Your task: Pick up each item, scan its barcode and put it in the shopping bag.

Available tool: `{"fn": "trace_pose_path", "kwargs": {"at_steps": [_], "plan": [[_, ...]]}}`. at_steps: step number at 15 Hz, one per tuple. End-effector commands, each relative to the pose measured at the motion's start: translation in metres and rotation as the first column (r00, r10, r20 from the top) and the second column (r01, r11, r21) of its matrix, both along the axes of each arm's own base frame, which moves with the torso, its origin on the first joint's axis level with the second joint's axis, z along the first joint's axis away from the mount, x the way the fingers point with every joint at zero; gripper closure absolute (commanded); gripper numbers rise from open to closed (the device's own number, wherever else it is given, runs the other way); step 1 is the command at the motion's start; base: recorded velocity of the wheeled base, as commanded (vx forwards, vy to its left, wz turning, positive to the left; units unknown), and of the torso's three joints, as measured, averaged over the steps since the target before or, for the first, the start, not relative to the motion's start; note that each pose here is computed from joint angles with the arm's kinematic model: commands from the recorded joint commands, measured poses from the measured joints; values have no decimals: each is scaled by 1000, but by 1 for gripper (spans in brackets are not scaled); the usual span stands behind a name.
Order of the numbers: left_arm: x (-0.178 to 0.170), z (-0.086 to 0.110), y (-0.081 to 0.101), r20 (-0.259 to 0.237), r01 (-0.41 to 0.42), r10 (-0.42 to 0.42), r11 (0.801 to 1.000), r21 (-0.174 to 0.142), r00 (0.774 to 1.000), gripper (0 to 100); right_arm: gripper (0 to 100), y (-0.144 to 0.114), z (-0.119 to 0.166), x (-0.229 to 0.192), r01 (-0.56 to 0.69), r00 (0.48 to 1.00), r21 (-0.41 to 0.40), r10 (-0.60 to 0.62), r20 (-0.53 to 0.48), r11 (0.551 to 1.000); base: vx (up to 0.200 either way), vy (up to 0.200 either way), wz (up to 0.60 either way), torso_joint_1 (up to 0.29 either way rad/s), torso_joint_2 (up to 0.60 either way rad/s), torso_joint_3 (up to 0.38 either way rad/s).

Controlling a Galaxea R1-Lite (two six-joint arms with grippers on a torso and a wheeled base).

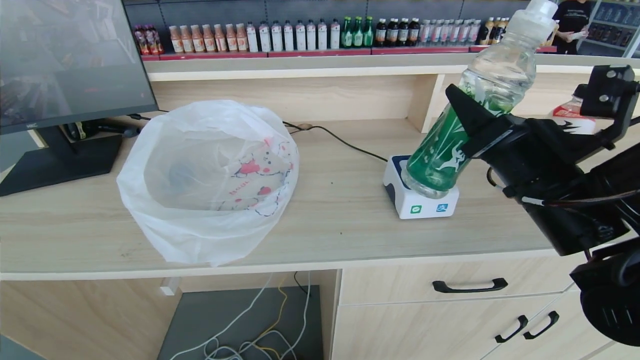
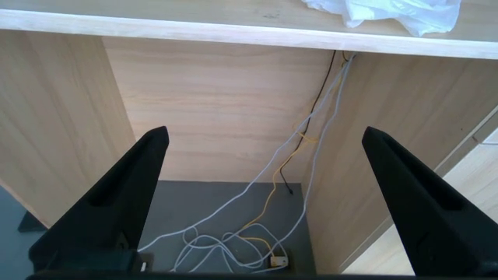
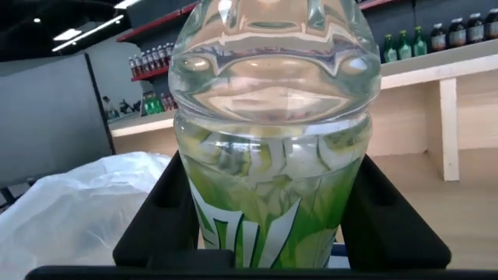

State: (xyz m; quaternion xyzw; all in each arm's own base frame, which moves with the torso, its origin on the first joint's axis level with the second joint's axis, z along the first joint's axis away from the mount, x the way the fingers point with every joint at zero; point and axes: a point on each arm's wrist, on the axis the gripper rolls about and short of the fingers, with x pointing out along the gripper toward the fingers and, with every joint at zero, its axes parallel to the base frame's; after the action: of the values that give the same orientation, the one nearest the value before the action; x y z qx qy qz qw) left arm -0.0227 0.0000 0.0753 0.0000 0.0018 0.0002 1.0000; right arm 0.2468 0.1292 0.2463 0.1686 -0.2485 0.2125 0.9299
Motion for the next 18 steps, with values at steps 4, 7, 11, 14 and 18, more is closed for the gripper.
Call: {"fn": "trace_pose_path", "kwargs": {"at_steps": [4,7,11,14,18], "plan": [[0,0,0,1,-1,1,1000,-2,1000,0,100,8,-3,16,-49,997,138,56,-52,989,0,0,0,0,0,0],[0,0,0,1,-1,1,1000,-2,1000,0,100,16,11,27,-11,992,287,46,-115,958,0,0,0,0,0,0],[0,0,0,1,-1,1,1000,0,1000,0,100,21,33,42,50,974,473,62,-219,880,0,0,0,0,0,0],[0,0,0,1,-1,1,1000,-2,1000,0,100,23,39,48,81,956,556,93,-278,827,0,0,0,0,0,0],[0,0,0,1,-1,1,1000,-2,1000,0,100,23,38,52,159,919,656,132,-371,738,0,0,0,0,0,0]]}}
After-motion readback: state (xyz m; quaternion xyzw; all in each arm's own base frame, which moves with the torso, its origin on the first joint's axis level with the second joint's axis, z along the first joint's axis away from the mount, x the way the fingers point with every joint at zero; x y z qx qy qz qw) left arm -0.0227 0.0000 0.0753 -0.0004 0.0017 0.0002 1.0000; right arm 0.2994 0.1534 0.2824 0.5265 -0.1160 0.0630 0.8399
